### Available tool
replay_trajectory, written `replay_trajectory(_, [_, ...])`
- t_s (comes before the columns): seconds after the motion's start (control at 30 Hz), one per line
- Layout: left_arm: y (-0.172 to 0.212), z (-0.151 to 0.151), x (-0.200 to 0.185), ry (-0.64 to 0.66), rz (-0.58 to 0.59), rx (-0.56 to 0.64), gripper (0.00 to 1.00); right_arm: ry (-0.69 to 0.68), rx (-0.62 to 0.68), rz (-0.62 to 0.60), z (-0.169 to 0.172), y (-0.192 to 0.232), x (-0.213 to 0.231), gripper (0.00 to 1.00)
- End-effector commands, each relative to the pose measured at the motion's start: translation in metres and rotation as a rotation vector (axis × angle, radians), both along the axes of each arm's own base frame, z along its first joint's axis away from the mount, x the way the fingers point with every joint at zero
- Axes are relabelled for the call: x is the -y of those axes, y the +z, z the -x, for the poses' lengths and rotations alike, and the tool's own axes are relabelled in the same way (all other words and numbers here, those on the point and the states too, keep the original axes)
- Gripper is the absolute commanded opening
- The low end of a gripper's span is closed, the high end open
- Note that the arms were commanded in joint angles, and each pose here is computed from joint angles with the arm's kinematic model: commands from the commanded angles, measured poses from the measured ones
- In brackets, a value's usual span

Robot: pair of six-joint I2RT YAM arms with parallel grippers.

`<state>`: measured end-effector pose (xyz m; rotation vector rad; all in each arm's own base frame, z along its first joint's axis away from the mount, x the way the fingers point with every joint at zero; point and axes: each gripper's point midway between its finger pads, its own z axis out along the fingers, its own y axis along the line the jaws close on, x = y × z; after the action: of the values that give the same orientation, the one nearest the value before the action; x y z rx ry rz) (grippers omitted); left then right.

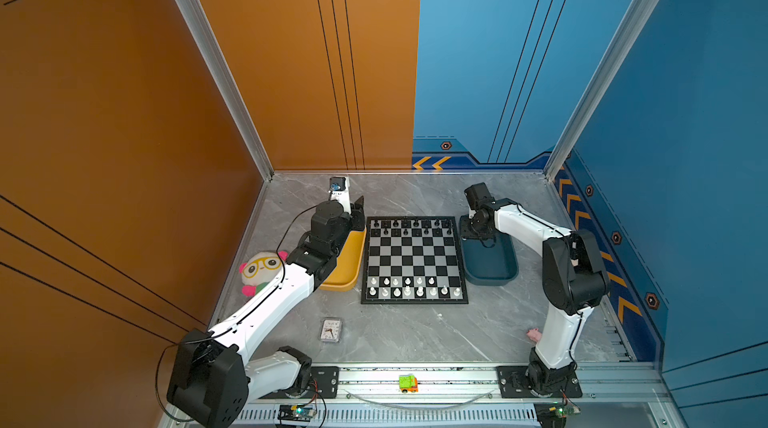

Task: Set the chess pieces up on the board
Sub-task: 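Lower the right gripper onto the next white pawn in the teal tray, then close the right gripper on the white pawn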

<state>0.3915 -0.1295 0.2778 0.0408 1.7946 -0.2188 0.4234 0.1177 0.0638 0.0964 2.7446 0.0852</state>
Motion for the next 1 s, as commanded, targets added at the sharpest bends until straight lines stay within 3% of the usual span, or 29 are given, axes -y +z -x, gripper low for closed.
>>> replay_trajectory(0.0, [-0.002,-0.003,-0.004,0.014,-0.002,0.000,0.50,0.009,0.007,-0.006,-0.009,-0.002,-0.003,0.34])
replay_trajectory(0.4, [-0.003,-0.005,-0.006,0.019,-0.005,-0.003,0.50,0.010,-0.018,-0.016,-0.016,-0.015,-0.007,0.33])
replay_trajectory(0.97, [-0.002,-0.003,-0.008,0.023,-0.003,-0.001,0.50,0.005,-0.045,-0.014,-0.013,-0.025,-0.005,0.22])
